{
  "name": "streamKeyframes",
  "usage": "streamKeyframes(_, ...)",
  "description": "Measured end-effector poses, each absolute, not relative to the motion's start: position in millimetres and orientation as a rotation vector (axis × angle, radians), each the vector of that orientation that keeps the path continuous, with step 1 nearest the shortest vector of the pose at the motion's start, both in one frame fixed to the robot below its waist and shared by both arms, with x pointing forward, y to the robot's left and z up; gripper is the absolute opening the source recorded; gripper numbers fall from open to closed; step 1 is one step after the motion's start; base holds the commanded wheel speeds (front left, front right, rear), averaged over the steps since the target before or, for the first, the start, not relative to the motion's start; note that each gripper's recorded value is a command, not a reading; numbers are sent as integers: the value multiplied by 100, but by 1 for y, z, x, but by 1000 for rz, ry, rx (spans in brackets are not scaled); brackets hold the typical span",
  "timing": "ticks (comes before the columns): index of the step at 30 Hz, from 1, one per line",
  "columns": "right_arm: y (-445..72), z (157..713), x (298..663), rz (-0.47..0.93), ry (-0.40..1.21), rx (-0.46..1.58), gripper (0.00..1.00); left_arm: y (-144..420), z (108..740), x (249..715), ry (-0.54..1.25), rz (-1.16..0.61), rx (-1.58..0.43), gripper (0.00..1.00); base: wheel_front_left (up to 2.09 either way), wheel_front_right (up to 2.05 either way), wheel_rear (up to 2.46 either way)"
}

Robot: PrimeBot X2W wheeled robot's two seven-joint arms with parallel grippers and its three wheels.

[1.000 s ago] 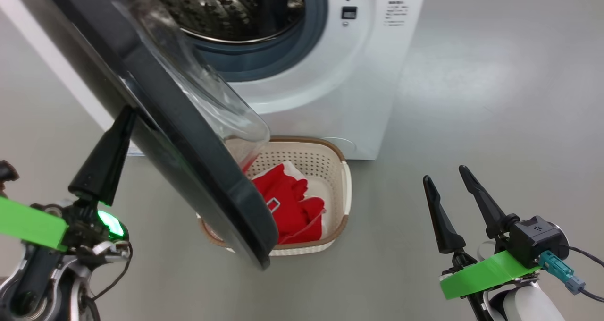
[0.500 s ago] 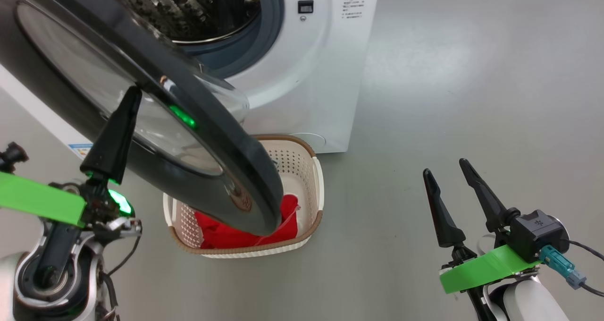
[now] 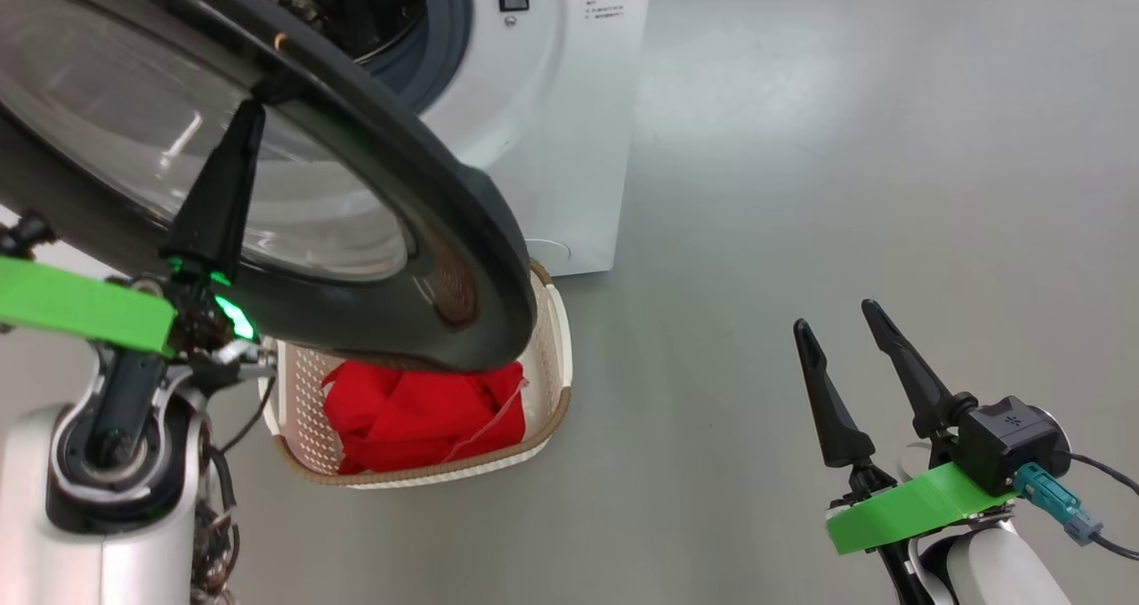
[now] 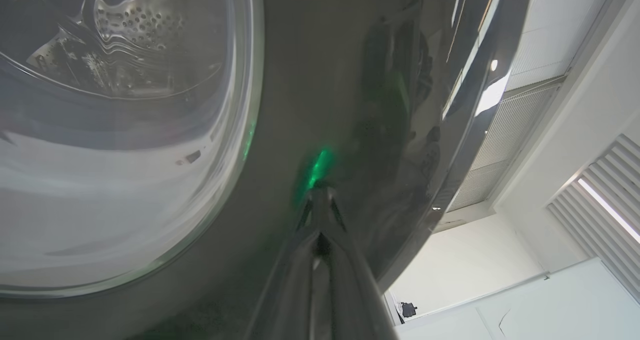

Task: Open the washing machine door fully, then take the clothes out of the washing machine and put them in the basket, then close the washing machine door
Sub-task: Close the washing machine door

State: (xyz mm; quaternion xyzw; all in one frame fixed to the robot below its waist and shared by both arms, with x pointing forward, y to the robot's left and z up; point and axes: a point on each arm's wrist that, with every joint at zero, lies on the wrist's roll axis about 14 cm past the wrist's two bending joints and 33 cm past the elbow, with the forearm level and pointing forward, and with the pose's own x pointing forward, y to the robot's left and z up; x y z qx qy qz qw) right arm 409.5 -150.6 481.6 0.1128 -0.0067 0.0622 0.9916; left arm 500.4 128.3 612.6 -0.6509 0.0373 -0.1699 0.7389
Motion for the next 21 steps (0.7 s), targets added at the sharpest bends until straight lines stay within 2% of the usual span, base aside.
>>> streamKeyframes(21,-184,474,403,28,6,199,100,89,613,563,67,-401,-1468,0,0,0,0)
